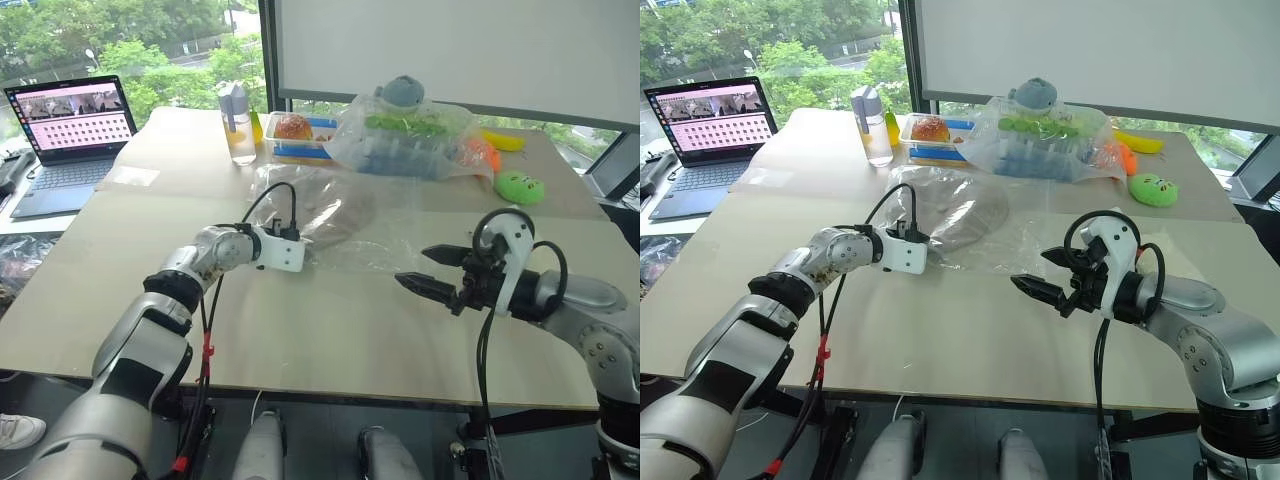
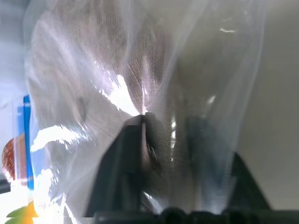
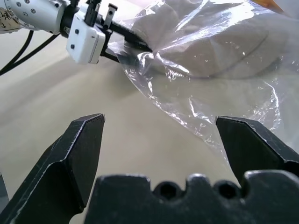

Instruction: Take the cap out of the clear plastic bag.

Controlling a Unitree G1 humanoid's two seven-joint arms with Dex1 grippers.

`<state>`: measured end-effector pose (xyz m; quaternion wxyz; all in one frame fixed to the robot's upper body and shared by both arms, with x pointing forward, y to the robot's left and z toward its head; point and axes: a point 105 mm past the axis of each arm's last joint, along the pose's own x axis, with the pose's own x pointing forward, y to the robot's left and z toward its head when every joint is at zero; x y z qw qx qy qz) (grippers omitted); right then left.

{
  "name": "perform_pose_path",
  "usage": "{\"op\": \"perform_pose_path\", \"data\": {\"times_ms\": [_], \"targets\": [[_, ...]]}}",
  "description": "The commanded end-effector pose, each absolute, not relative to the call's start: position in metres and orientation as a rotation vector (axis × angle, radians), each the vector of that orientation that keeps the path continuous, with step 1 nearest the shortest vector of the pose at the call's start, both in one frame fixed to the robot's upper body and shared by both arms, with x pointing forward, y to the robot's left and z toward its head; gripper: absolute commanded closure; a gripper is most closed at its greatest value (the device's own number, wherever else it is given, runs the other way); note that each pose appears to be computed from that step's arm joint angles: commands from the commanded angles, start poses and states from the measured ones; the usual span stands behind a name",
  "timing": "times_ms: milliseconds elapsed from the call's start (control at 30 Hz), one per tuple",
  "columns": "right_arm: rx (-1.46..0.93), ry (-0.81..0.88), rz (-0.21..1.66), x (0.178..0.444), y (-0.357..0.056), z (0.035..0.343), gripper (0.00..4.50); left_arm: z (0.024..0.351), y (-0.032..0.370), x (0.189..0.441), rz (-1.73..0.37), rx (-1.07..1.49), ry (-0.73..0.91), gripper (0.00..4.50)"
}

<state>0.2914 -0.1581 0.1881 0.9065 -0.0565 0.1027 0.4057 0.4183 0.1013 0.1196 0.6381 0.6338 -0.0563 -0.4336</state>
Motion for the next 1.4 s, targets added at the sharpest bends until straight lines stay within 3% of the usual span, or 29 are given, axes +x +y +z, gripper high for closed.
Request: {"op": "perform_pose_path", "data": {"times_ms": [33,200,267,367,433,533,833,1000,1200,1367,1400], "targets": [[-0.154,0.157,0.834,0.296,-0.158,0.2,0.0,0.115,0.146,0.415,-0.955,1.481,-0.058,4.48],[-0.152,0.147,0.847,0.302,-0.155,0.2,0.0,0.113,0.219,0.405,-0.878,1.629,0.041,4.48],[-0.153,0.145,0.855,0.304,-0.152,0.199,0.0,0.124,0.235,0.404,-0.841,1.699,0.016,4.48],[-0.153,0.14,0.867,0.309,-0.147,0.199,0.0,0.142,0.248,0.407,-0.701,1.819,-0.144,4.48],[-0.154,0.137,0.876,0.312,-0.144,0.199,0.0,0.127,0.258,0.399,-0.748,1.921,-0.137,4.48],[-0.159,0.134,0.88,0.315,-0.143,0.2,0.0,0.122,0.241,0.391,-0.829,1.848,-0.226,4.48],[-0.161,0.135,0.868,0.315,-0.143,0.199,0.0,0.142,0.161,0.401,-0.853,1.534,-0.439,4.48],[-0.17,0.129,0.819,0.314,-0.152,0.201,0.0,0.153,0.107,0.378,-1.069,1.496,-0.678,4.48],[-0.115,0.05,0.761,0.313,-0.161,0.222,0.0,0.148,0.081,0.349,-1.302,1.548,-0.852,4.48],[-0.073,0.019,0.696,0.314,-0.17,0.231,0.0,0.137,0.093,0.349,-1.382,1.66,-0.829,4.48],[-0.071,0.021,0.689,0.314,-0.171,0.231,0.0,0.136,0.096,0.348,-1.394,1.668,-0.833,3.79]]}}
